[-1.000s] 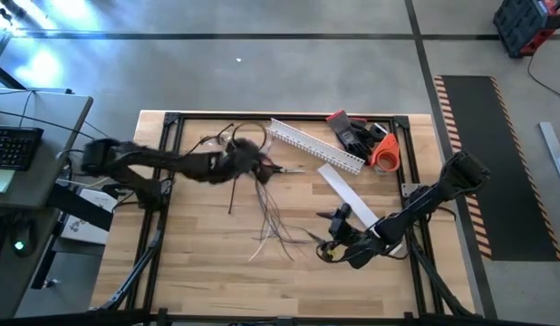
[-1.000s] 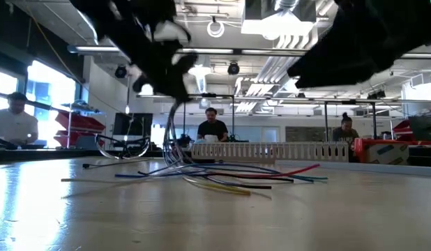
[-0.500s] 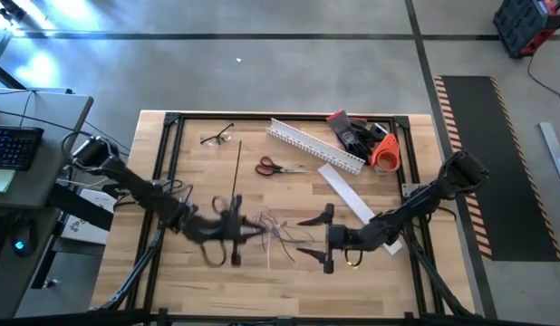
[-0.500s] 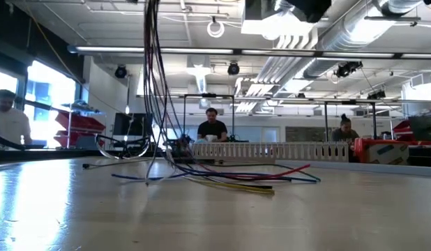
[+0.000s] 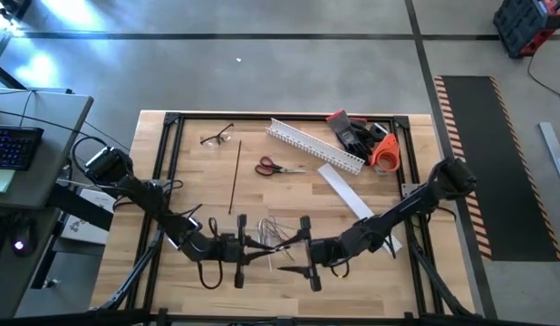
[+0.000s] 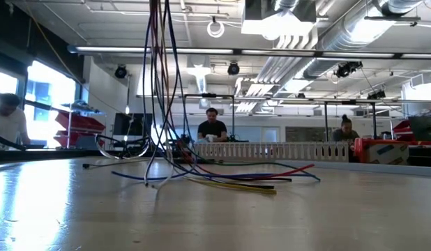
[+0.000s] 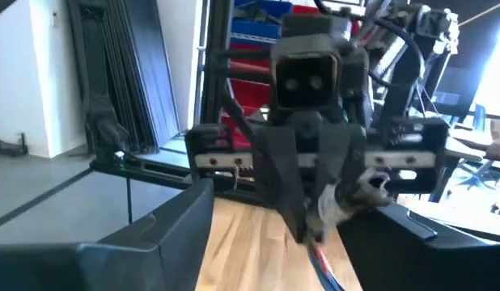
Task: Ziptie cables
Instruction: Prepare the cable wires
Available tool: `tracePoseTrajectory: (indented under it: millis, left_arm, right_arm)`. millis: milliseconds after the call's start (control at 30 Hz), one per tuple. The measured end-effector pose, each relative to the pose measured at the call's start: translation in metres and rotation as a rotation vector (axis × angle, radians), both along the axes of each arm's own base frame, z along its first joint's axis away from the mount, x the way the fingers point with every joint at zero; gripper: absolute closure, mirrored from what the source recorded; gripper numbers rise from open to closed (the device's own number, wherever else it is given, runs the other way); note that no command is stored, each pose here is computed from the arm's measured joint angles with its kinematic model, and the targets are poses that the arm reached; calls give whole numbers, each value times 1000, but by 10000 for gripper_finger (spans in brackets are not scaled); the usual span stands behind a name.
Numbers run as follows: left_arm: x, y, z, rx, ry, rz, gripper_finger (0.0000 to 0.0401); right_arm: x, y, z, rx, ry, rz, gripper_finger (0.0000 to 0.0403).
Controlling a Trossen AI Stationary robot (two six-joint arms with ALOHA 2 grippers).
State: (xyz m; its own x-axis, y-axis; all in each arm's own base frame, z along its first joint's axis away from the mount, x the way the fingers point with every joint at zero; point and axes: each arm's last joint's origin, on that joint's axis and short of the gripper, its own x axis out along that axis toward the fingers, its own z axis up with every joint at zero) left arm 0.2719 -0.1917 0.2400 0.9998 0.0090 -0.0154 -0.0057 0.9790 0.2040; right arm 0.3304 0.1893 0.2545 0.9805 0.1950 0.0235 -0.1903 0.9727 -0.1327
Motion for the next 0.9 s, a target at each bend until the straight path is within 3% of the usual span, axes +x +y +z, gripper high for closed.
tracePoseTrajectory:
  millis: [167,500,700,900]
  left_arm:
    - [-1,-1,0,-4,1,-16,400]
    - [-2,-3,1,-8,-10,-29,400]
    - [0,-1,3,-4,-17,-16,392]
    - [2,3,1,40,0,18,319]
  right_arm:
    - [4,8,14,-23,9,7,224]
    - [6,8,14,-61,68,-67,389]
    - [1,7,21,-74,58,-107,392]
    - [-22,6,56,-92,-15,-141,398]
